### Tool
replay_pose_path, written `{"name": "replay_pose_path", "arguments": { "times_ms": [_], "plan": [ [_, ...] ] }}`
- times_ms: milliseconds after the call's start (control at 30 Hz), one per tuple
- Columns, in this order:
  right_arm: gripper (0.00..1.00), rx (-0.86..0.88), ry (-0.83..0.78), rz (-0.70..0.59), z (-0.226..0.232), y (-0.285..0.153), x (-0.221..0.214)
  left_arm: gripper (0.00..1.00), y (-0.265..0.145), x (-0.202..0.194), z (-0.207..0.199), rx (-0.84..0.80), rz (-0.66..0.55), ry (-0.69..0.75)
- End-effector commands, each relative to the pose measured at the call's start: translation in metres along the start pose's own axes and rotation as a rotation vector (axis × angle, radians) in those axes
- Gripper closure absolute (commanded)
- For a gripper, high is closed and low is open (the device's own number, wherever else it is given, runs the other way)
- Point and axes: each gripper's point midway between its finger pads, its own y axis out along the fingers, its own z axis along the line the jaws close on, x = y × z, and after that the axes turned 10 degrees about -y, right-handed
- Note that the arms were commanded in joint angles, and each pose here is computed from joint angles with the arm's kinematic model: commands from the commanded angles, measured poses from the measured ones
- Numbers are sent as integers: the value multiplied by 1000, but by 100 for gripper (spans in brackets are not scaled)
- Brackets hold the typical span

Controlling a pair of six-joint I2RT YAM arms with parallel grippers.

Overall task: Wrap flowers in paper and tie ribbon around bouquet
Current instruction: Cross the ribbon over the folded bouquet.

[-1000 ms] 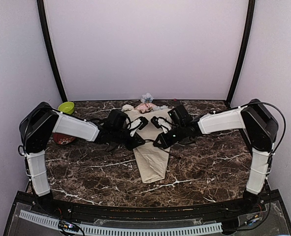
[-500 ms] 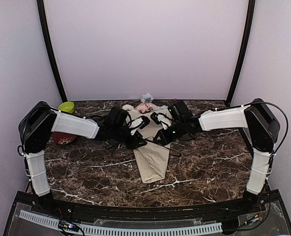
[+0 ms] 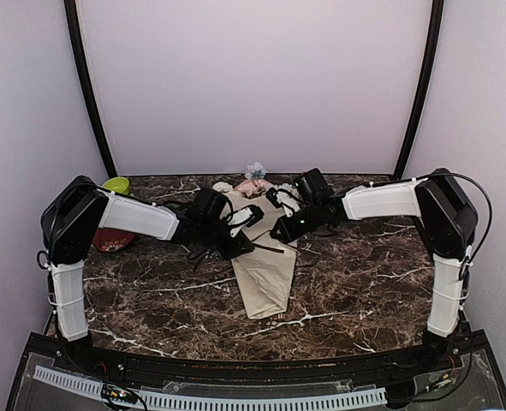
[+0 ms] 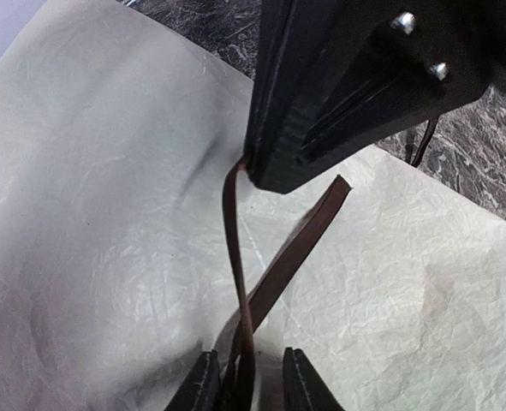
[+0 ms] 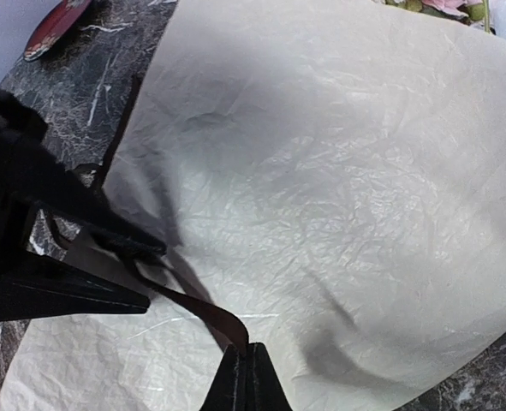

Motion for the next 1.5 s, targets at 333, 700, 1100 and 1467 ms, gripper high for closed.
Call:
{"name": "replay_pose_path", "arguments": {
  "times_ms": [333,700,1100,1467],
  "plan": [
    [84,-160,23,0,-44,29,8,98,0,4,4,-6,-5,-20],
    [59,-134,20,-7,-34,-7,11,100,0,7,1,-36,-21,-46],
    [73,56,-19,-14,1,-30,-2,100,0,9,4,-23,-27,-61],
    [71,54,-36,90,-4,4,-29,100,0,6,4,-23,-22,-64]
  ]
}}
